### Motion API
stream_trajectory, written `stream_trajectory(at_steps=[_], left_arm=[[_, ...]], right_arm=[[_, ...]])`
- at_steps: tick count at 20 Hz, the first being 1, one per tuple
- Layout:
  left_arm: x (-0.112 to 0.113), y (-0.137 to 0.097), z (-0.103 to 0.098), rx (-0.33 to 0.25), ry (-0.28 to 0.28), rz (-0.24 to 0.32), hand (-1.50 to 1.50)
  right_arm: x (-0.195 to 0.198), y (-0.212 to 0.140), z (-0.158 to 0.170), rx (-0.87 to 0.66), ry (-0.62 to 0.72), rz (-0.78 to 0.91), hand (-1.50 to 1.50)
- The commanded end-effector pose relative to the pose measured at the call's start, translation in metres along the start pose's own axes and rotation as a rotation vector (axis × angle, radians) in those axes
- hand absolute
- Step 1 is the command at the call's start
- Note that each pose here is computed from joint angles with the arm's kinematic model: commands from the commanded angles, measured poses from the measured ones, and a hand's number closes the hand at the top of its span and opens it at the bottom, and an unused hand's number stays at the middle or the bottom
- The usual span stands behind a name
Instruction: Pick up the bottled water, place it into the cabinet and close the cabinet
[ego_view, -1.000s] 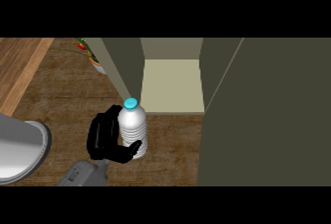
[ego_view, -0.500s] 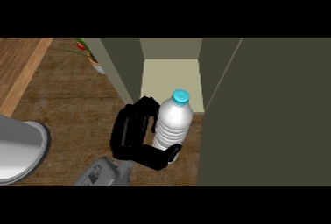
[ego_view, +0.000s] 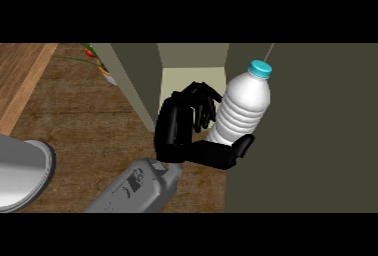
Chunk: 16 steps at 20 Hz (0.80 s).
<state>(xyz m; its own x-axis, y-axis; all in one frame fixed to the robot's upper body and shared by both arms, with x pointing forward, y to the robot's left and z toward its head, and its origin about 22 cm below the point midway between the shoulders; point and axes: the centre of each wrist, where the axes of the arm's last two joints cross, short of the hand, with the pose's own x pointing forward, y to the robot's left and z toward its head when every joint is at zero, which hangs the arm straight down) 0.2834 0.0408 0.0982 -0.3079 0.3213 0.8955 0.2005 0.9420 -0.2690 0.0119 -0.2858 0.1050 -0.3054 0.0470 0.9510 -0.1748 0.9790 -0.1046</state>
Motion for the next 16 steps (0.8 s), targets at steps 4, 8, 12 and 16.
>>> stream_trajectory(at_steps=[4,8,12,16], left_arm=[[0.006,-0.017,-0.039,0.074,-0.015,-0.100,1.50],[-0.012,0.001,-0.047,0.084,0.001,-0.162,1.50],[-0.022,-0.008,-0.052,0.077,0.009,-0.193,1.50],[-0.028,-0.002,-0.059,0.104,0.021,-0.241,1.50]], right_arm=[[0.026,-0.001,-0.010,-0.002,-0.062,-0.010,-1.50],[0.015,-0.005,-0.001,-0.012,-0.045,-0.020,-1.50],[0.012,-0.011,-0.012,0.004,-0.061,-0.030,-1.50],[0.020,-0.010,-0.012,-0.001,-0.068,-0.021,-1.50]])
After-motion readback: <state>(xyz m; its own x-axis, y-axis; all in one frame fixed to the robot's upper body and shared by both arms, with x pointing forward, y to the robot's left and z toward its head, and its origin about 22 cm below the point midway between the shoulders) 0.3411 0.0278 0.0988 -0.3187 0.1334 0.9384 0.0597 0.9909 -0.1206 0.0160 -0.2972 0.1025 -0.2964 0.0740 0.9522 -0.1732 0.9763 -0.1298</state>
